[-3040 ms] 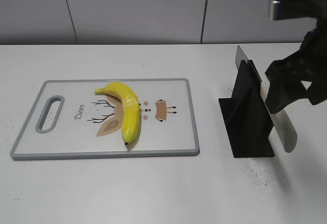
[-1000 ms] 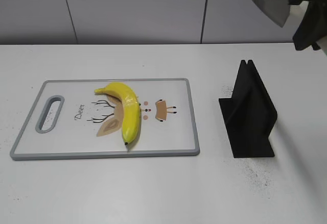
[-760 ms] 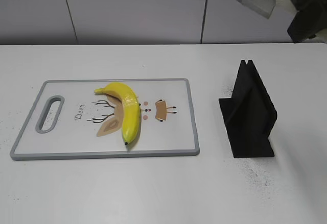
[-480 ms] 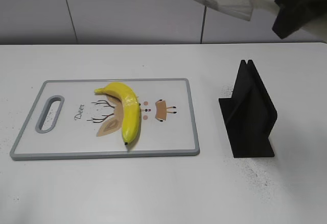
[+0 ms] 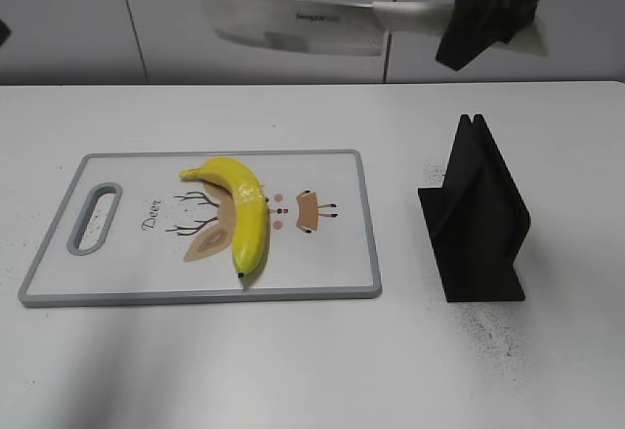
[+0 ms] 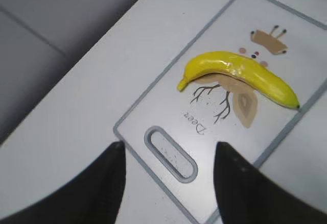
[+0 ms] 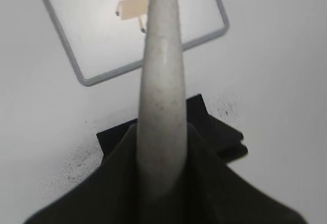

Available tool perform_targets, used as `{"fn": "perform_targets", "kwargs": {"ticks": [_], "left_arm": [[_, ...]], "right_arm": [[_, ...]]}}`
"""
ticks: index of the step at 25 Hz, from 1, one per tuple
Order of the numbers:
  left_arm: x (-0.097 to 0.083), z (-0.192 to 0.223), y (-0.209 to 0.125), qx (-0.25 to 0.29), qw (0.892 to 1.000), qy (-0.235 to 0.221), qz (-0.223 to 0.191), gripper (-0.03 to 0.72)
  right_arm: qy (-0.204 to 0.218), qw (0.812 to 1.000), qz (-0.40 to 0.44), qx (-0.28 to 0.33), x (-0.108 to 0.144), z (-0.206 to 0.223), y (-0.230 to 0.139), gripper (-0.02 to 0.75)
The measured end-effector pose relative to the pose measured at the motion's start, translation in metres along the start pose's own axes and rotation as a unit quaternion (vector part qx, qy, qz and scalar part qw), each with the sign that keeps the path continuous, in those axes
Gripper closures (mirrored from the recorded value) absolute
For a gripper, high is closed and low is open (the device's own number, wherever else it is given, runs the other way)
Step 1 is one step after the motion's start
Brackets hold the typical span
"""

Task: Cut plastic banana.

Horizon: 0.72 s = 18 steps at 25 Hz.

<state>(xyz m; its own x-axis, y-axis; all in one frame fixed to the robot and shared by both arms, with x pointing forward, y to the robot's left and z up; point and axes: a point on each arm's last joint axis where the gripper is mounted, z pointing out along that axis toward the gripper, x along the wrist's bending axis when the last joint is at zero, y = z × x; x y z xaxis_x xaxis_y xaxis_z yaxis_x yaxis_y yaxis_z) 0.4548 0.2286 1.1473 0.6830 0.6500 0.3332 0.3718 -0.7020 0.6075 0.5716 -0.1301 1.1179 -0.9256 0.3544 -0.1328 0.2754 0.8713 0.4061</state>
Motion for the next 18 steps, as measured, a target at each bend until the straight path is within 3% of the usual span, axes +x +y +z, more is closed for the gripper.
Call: {"fn": "perform_targets", "kwargs": {"ticks": [3, 7, 11, 18], "left_arm": [[-0.003, 0.02, 0.02, 0.001, 0.994, -0.028, 0.104, 0.163], [-0.01, 0.049, 0.04, 0.011, 0.974, -0.07, 0.215, 0.163], [-0.012, 0.078, 0.056, 0.025, 0.964, -0.1, 0.245, 0.163], [-0.011, 0.112, 0.064, 0.043, 0.958, -0.125, 0.256, 0.168]], "right_arm": [[0.031, 0.998, -0.058, -0.014, -0.001, 0.015, 0.004, 0.578], [0.039, 0.995, -0.096, -0.014, -0.006, 0.027, 0.007, 0.578], [0.039, 0.989, -0.14, -0.016, -0.011, 0.033, 0.012, 0.578], [0.059, 0.979, -0.195, -0.033, -0.007, 0.045, 0.02, 0.578]]}}
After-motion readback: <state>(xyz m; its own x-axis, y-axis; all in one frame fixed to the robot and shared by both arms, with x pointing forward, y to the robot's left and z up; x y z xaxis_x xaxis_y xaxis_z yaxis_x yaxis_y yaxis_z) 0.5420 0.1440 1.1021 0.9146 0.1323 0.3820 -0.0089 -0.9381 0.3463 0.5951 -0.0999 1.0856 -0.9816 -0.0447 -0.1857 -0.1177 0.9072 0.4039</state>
